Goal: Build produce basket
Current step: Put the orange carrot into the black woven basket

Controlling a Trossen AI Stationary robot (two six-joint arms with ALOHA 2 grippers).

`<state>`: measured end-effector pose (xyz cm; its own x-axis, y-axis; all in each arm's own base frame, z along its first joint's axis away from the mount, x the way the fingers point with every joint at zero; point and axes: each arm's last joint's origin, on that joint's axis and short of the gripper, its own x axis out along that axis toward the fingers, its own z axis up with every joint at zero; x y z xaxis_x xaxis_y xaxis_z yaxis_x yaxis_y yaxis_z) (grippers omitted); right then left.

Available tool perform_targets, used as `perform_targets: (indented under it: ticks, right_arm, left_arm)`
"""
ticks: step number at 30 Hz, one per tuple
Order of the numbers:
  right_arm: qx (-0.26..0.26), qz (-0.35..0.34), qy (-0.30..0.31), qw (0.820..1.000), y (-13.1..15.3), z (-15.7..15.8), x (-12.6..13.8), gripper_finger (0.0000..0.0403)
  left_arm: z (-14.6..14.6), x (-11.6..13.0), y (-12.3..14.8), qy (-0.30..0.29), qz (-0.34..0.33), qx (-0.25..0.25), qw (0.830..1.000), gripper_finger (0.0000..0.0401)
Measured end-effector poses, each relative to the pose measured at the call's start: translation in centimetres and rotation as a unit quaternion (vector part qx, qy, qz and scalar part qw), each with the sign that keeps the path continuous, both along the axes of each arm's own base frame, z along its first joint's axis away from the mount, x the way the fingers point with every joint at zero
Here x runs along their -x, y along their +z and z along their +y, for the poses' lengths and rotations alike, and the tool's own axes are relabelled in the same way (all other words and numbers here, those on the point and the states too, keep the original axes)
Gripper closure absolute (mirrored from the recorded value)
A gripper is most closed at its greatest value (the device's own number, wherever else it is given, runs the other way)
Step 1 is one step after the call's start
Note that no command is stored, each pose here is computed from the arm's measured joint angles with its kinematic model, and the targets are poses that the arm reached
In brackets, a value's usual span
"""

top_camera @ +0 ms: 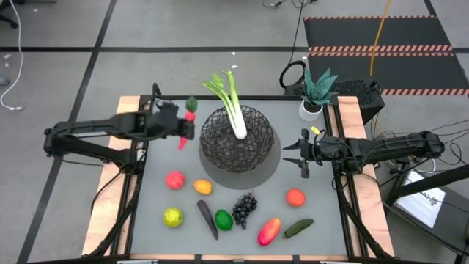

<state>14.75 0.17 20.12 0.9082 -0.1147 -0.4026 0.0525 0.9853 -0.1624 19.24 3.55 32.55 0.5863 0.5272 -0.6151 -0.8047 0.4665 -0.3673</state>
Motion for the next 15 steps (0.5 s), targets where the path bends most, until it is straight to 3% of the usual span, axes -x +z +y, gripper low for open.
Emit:
perform_targets:
  ticks: [3,7,10,15]
  right_arm:
    - [0.002,0.001,0.001,1.000,0.0,0.0,0.0,0.0230]
    - [0.004,0.001,0.001,1.000,0.0,0.0,0.0,0.0230]
    - [0.004,0.001,0.001,1.000,0.0,0.0,0.0,0.0230]
    - [0.005,0.001,0.001,1.000,0.0,0.0,0.0,0.0230]
  left_arm:
    - [-0.4,-0.1,2.6,-0.025,-0.063,-0.059,0.996,0.0265]
    - [-1.2,-1.7,4.6,-0.051,-0.144,-0.151,0.977,0.0261]
    - [-2.0,-3.5,4.4,-0.038,-0.176,-0.201,0.963,0.0260]
    - [-2.9,-7.2,1.8,-0.012,-0.187,-0.243,0.952,0.0259]
